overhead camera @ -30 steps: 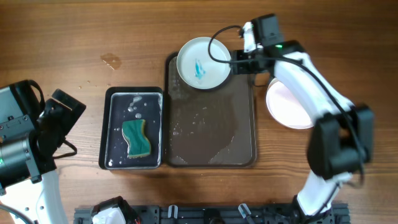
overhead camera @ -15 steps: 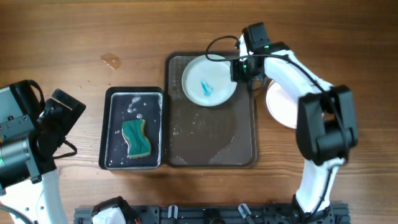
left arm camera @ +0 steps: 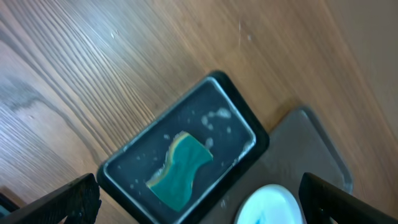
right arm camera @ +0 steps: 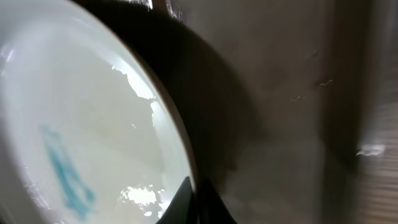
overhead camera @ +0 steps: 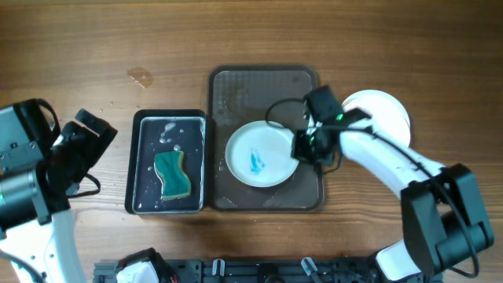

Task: Clean dirty plates on tray and stack at the side
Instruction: 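Grasp the green sponge in the sink tray with left gripper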

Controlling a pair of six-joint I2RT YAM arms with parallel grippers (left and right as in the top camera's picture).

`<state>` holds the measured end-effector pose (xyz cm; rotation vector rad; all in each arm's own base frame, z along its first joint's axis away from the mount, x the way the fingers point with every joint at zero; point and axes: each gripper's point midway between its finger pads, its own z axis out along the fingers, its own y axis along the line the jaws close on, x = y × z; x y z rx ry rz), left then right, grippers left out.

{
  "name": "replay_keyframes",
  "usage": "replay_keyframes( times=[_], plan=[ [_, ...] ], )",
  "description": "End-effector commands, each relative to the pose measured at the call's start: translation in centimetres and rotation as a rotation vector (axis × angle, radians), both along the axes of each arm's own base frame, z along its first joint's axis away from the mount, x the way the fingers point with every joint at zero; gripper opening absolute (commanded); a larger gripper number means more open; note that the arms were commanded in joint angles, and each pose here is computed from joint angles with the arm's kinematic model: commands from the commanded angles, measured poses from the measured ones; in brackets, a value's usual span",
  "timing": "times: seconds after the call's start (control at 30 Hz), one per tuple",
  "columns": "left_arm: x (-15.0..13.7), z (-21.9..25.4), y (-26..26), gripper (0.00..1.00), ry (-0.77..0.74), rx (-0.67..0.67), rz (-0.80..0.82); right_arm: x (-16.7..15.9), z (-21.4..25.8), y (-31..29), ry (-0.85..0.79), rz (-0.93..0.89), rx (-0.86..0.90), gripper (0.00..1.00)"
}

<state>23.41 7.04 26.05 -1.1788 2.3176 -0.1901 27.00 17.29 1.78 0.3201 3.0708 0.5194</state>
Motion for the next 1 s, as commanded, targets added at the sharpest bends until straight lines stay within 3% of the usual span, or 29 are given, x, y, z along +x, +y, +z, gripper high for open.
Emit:
replay_keyframes(
  times=[0.0, 0.03, 0.1, 0.27, 0.37, 0.47, 0.53, 0.67, 0.77, 0.9, 0.93, 0.97],
  plan=[
    [0.8, -2.2, -2.7, 0.92, 0.119, -0.056, -0.17, -0.3, -1.0, 0.0, 0.02, -0.132, -0.026, 0.25],
    [0.9, -3.0, -3.3, 0.86, 0.163, -0.058, -0.22, -0.1, -0.8, -0.1, 0.003, -0.117, -0.032, 0.34],
    [1.0, -4.9, -4.6, 0.81, 0.243, -0.073, -0.285, 0.5, 0.0, -0.2, -0.059, -0.039, -0.045, 0.4],
    [1.5, -10.9, -7.0, 0.75, 0.387, -0.101, -0.38, 1.5, 5.1, -0.7, -0.243, 0.146, -0.068, 0.45],
    [0.7, -15.7, -6.7, 0.7, 0.502, -0.092, -0.305, 1.5, 7.9, -0.7, -0.336, 0.194, -0.05, 0.46],
    [-0.2, -19.6, -7.6, 0.63, 0.574, -0.164, -0.295, 1.6, 9.6, -0.7, -0.389, 0.195, -0.033, 0.47],
    [-0.2, -22.0, -7.9, 0.43, 0.592, -0.18, -0.301, 1.6, 9.9, -0.6, -0.399, 0.193, -0.029, 0.49],
    [0.8, -24.9, -8.6, 0.29, 0.579, -0.165, -0.353, 1.6, 9.9, -0.6, -0.4, 0.194, -0.025, 0.49],
    [1.4, -25.6, -9.3, 0.04, 0.571, -0.127, -0.403, 1.6, 9.9, -0.6, -0.4, 0.193, -0.024, 0.49],
    [2.2, -22.9, -9.3, 0.06, 0.57, -0.124, -0.406, 1.5, 9.8, -0.6, -0.389, 0.178, -0.023, 0.49],
    [2.8, -21.5, -9.3, 0.08, 0.563, -0.122, -0.407, 1.5, 9.8, -0.6, -0.39, 0.178, -0.023, 0.49],
    [3.2, -20.6, -9.4, 0.17, 0.556, -0.12, -0.407, 1.5, 9.8, -0.6, -0.39, 0.178, -0.023, 0.49]
  ],
)
